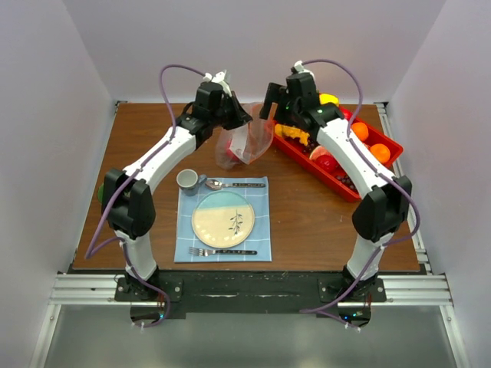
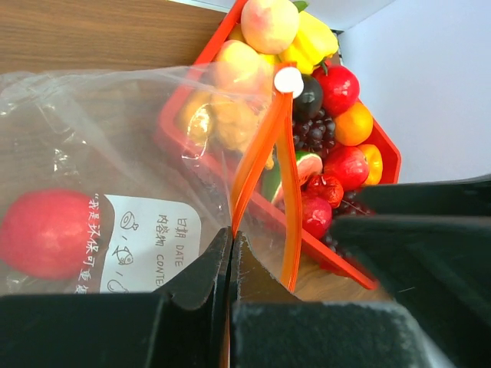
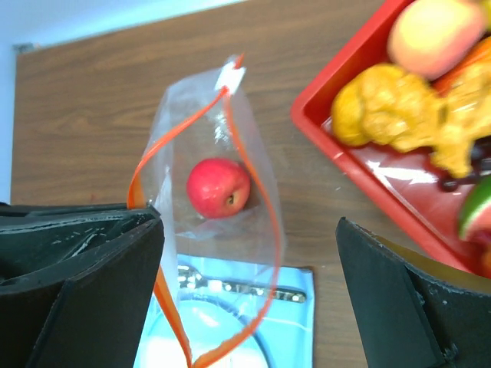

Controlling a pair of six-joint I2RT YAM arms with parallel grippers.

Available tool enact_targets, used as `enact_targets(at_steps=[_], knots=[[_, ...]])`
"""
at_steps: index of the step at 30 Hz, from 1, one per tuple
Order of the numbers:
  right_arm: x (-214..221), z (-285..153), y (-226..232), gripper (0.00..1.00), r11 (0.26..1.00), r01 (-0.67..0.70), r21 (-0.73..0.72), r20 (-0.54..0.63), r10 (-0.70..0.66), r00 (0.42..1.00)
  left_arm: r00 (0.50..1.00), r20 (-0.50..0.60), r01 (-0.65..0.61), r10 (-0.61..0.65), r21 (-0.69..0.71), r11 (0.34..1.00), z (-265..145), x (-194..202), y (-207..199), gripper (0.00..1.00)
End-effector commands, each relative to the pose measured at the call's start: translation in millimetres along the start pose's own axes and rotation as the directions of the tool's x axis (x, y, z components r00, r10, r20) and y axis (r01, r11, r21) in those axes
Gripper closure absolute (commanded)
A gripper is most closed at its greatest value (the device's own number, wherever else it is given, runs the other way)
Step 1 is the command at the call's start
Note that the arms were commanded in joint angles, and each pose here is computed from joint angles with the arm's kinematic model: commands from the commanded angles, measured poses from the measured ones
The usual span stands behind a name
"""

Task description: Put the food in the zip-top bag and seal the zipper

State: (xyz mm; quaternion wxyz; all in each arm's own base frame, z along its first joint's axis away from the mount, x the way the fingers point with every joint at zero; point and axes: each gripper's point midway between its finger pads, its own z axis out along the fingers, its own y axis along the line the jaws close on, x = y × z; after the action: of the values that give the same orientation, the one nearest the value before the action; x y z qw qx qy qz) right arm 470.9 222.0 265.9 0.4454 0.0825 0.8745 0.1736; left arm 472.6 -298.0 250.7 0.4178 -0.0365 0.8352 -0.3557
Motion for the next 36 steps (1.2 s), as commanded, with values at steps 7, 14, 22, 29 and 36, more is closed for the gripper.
enact_targets(at_steps=[7, 14, 22, 29, 36], knots=[[-40.1, -40.2, -118.6, 0.01, 0.92, 0.017, 0.392, 0.086, -0.055, 0.995, 0.998, 0.044, -0.043, 0.042, 0.015, 0.999, -10.5, -20.1, -5.6, 1.0], [27.8, -26.0, -177.7, 0.01, 0.86, 0.023, 0.509, -0.032, -0.008, 0.999, 0.999, 0.028, -0.043, 0.042, 0.032, 0.999, -5.2, -15.8, -5.9, 1.0], [61.1, -9.9, -216.1, 0.01, 0.831, -0.012, 0.557, -0.072, 0.063, 0.995, 0.998, 0.029, -0.053, 0.052, 0.039, 0.998, -6.0, -17.6, -7.3, 1.0], [80.6, 11.3, -235.6, 0.01, 0.847, -0.058, 0.529, -0.091, 0.124, 0.988, 0.998, 0.026, -0.051, 0.05, 0.05, 0.997, -4.3, -17.7, -9.4, 1.0], [99.1, 31.7, -244.5, 0.01, 0.854, -0.105, 0.51, -0.103, 0.182, 0.978, 0.999, 0.022, -0.047, 0.046, 0.047, 0.998, -3.2, -16.5, -8.3, 1.0]])
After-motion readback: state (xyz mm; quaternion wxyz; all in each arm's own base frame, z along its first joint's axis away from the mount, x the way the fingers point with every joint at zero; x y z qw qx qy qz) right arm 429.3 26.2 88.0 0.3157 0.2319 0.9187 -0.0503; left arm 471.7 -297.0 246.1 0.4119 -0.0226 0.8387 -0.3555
